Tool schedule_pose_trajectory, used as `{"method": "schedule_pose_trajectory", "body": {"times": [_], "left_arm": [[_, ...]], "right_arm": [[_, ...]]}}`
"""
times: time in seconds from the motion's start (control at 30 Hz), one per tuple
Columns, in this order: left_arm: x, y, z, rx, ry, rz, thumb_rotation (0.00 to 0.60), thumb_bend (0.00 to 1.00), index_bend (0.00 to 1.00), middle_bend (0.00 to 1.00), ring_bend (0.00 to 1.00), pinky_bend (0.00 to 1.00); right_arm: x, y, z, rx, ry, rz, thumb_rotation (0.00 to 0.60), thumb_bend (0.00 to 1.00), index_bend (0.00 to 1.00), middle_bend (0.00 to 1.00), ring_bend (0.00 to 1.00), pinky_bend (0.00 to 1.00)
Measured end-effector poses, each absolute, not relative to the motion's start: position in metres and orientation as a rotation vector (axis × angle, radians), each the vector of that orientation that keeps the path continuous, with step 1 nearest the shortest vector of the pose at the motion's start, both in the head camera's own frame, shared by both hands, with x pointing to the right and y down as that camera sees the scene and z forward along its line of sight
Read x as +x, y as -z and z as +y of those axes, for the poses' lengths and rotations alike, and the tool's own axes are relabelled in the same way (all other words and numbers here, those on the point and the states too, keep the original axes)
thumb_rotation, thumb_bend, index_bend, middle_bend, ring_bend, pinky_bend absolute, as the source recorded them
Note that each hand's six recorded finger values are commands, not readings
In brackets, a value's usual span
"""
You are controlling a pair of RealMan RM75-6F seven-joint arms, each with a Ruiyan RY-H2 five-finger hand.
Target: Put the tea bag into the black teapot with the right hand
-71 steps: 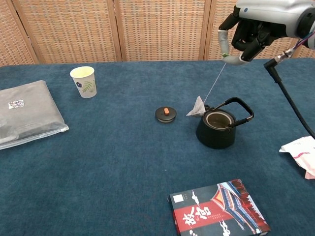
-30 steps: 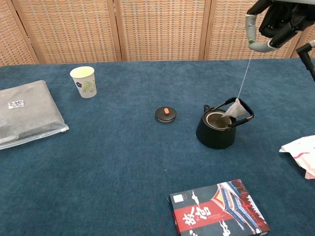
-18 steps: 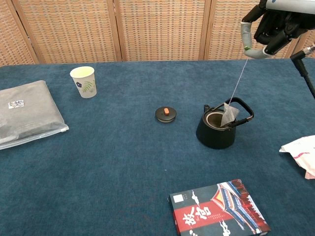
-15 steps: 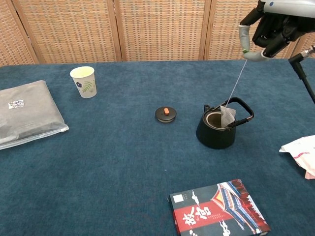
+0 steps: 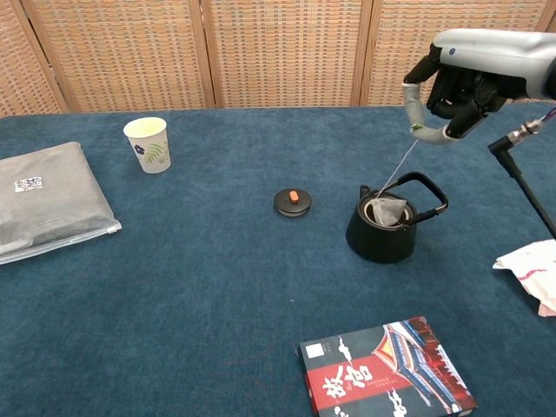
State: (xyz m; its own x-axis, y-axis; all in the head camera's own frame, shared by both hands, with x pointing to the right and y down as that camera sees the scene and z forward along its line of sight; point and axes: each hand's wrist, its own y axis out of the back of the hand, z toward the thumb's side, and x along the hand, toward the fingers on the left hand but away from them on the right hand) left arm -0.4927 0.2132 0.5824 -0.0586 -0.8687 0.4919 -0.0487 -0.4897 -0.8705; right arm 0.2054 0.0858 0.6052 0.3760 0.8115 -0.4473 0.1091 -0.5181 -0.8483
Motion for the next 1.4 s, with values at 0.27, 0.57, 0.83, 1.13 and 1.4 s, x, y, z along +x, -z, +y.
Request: {"method": "schedule_pose_trajectory", "body": {"times": [0.27, 0.57, 0.83, 1.13, 1.4], "left_arm": [[-0.492, -0.584, 0.214, -1.577, 1.621, 0.995, 0.6, 0.41, 0.0, 0.0, 0.0, 0.0], [-0.493, -0.585, 0.213, -1.574, 1.623, 0.996, 0.6, 0.41, 0.0, 0.0, 0.0, 0.0], [-0.493, -0.584, 0.213, -1.57, 1.623, 0.996, 0.6, 0.41, 0.0, 0.0, 0.0, 0.0], [-0.494, -0.583, 0.214, -1.569, 1.623, 1.001, 0.6, 0.41, 0.0, 0.0, 0.0, 0.0], [-0.496, -0.582, 0.214, -1.566, 1.623, 1.006, 0.6, 0.41, 0.0, 0.0, 0.0, 0.0]], "right_arm": [[0.19, -0.62, 0.111, -1.89, -1.16, -0.672, 0.6, 0.54, 0.64, 0.99, 1.0, 1.0], [0.176, -0.632, 0.13, -1.908, -1.141, -0.574, 0.6, 0.54, 0.53, 0.99, 1.0, 1.0], [0.163, -0.64, 0.144, -1.935, -1.129, -0.483, 0.6, 0.54, 0.39, 0.99, 1.0, 1.0], [0.158, -0.639, 0.145, -1.949, -1.132, -0.452, 0.6, 0.54, 0.26, 0.99, 1.0, 1.0], [0.168, -0.644, 0.141, -1.97, -1.222, -0.374, 0.519, 0.69, 0.1, 1.0, 1.0, 1.0]]}}
